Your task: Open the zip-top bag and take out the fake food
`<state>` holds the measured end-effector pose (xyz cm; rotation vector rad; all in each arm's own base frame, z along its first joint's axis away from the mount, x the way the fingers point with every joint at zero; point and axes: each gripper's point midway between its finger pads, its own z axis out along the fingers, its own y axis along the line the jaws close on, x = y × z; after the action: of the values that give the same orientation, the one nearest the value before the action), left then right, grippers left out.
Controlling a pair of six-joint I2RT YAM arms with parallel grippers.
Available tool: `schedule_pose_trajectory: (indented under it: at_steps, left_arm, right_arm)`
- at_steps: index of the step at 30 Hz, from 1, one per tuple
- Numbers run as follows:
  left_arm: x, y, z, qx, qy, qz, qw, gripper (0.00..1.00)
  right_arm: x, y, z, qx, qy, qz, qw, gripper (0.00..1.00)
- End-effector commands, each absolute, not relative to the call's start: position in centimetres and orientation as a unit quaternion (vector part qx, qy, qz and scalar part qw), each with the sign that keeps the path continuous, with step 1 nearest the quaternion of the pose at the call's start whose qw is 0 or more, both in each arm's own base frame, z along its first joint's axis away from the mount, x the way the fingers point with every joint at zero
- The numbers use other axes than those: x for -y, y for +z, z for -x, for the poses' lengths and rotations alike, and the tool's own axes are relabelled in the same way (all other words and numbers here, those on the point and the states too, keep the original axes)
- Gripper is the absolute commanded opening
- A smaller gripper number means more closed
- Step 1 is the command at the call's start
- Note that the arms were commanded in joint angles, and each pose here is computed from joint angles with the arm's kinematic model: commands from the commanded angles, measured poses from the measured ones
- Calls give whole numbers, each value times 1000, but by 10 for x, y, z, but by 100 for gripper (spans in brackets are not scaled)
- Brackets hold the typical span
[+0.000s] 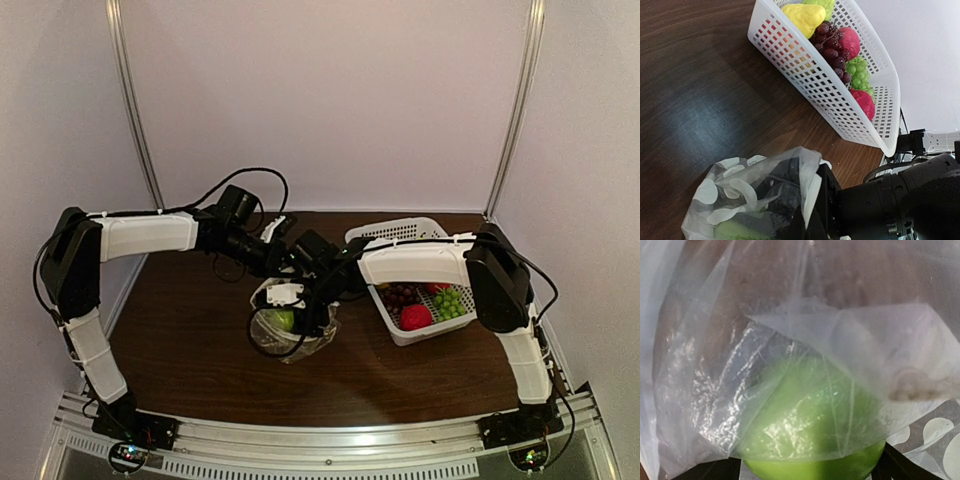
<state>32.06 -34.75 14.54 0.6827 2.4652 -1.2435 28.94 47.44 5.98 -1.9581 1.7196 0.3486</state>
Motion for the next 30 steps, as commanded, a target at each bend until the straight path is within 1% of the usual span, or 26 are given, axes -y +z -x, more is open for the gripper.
schedule_pose_trajectory:
  at_steps: [1,2,3,4,6,11,16,17,20,23,25,28,30]
  left_arm:
    - [347,143,-317,-853,-434,-248,149,0]
    - [347,144,-317,-853,-433,-248,150,0]
    - [347,144,-317,-853,-433,-248,150,0]
    - [347,144,-317,-854,-433,-248,149,0]
    - [347,144,-316,-853,-434,-247,149,0]
    - [346,146,-315,-853,-435,-247,150,0]
    - [345,147,-314,-853,-436,-247,149,0]
    - [345,147,-314,-853,-435,-247,150,0]
    - [345,147,-314,-853,-434,-247,150,0]
    - [344,145,-314,-855,-431,-248,151,0]
    - [341,144,-315,-857,-426,-246,152,0]
    - [336,143,-319,-859,-423,-243,155,0]
    - [333,145,-322,-860,-420,-241,158,0]
  right_arm:
    - [-491,84,-291,-635,162,700,282,89]
    - [-492,81,-290,-637,166,700,277,90]
    - [-493,79,-288,-637,172,702,269,97]
    - [-494,77,-285,-636,181,703,260,99]
    - [-497,78,-280,-637,198,701,253,100]
    - [-504,84,-288,-648,203,681,273,100]
    - [-512,83,-291,-656,217,671,269,100]
    - [-512,79,-293,-660,214,669,268,98]
    - [-513,75,-303,-672,197,657,278,88]
    - [-509,84,-303,-671,191,658,285,75]
    - [-505,98,-303,-668,185,655,300,69]
    - [-495,124,-303,-665,175,649,327,63]
    - [-486,138,-304,-666,161,643,342,61]
